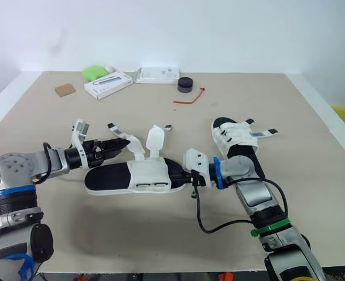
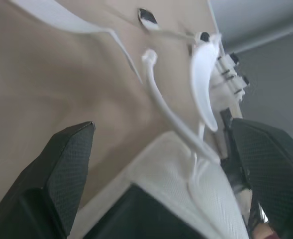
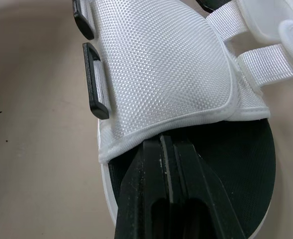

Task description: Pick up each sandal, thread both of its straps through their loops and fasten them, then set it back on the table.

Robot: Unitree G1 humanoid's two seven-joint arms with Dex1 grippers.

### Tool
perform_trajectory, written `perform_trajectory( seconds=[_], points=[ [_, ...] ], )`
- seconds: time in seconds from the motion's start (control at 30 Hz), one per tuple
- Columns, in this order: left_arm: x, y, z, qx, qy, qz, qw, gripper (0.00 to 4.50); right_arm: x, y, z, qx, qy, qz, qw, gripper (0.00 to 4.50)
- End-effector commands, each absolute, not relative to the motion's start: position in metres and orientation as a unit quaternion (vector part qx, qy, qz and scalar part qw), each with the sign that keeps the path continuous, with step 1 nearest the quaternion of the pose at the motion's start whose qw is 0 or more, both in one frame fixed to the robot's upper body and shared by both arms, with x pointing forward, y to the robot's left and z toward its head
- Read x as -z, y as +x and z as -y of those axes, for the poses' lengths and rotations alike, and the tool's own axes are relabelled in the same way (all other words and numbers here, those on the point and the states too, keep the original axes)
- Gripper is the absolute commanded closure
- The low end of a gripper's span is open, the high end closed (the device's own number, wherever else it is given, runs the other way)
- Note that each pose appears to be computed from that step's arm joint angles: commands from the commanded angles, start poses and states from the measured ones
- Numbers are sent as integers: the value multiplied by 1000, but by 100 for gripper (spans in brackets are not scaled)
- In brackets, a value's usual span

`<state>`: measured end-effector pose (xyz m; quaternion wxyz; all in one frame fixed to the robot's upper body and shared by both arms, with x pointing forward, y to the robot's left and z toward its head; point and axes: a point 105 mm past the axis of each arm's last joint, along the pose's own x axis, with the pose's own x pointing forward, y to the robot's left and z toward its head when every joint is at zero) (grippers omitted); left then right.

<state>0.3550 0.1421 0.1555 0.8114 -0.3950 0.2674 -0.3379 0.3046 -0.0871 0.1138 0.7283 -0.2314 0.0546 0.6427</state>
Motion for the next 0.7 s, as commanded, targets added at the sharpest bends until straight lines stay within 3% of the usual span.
perform_trajectory(
  seconds=[0.03, 0.57, 0.7],
  points=[
    [-172, 371, -141, 331, -450, -238, 795, 0, -118, 303, 83, -649, -242, -41, 720, 440],
    [-164, 391, -123, 324, -501, -289, 749, 0, -119, 302, 85, -645, -251, -38, 721, 440],
    [-163, 399, -124, 310, -502, -286, 755, 0, -119, 303, 85, -645, -254, -37, 720, 440]
  ],
)
